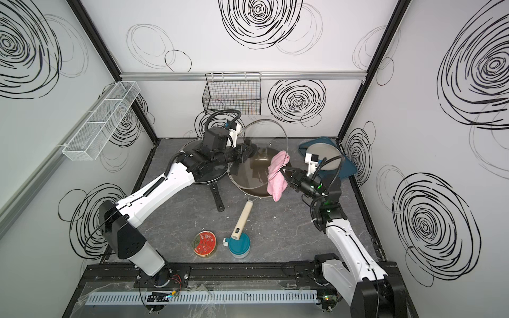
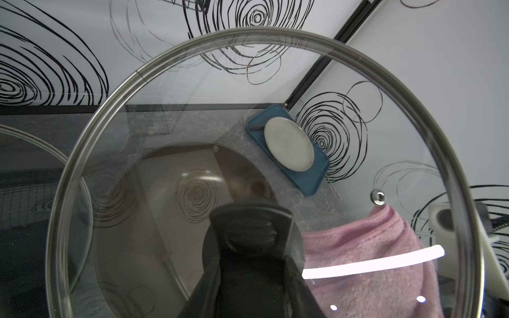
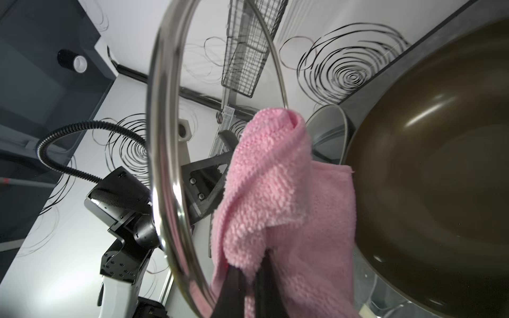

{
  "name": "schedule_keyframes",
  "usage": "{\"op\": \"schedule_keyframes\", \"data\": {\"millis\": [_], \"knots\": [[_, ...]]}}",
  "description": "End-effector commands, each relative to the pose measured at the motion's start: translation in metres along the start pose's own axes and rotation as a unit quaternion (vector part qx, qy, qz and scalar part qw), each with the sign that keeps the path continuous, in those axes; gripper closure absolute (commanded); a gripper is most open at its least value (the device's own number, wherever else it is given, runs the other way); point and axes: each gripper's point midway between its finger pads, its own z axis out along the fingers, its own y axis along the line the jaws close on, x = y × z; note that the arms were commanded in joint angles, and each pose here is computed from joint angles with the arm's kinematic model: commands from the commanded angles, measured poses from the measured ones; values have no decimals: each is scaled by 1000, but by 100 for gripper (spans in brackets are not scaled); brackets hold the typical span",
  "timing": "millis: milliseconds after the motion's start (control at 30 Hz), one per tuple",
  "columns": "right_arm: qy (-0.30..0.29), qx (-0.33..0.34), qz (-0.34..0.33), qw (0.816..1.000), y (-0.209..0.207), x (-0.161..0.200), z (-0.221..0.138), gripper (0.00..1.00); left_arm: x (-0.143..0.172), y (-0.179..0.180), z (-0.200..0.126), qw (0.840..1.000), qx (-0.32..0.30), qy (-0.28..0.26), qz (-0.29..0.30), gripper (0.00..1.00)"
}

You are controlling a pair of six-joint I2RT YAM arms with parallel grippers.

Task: Wipe the pot lid with a cloth
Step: Wipe the pot lid.

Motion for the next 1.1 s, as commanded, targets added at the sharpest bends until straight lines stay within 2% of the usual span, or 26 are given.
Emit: {"op": "schedule_keyframes", "data": {"millis": [0, 133, 367, 633, 900, 1067], "knots": [[-27, 72, -8, 997, -35, 0, -18, 100, -60, -36, -38, 992, 55, -113, 27, 100], [-40, 110, -40, 992, -33, -11, -29, 100, -56, -38, -41, 993, 46, -101, 42, 100], [-48, 129, -140, 981, 7, -32, -36, 100, -39, -35, -33, 994, 17, -72, 74, 100], [3, 135, -228, 964, 53, -28, -22, 100, -27, -40, -24, 992, -11, -55, 109, 100], [83, 204, -266, 939, 43, -1, 20, 100, -19, -49, -22, 988, -32, -51, 140, 100], [111, 238, -275, 925, 27, 12, 38, 100, -15, -59, -23, 987, -30, -54, 149, 100]]}}
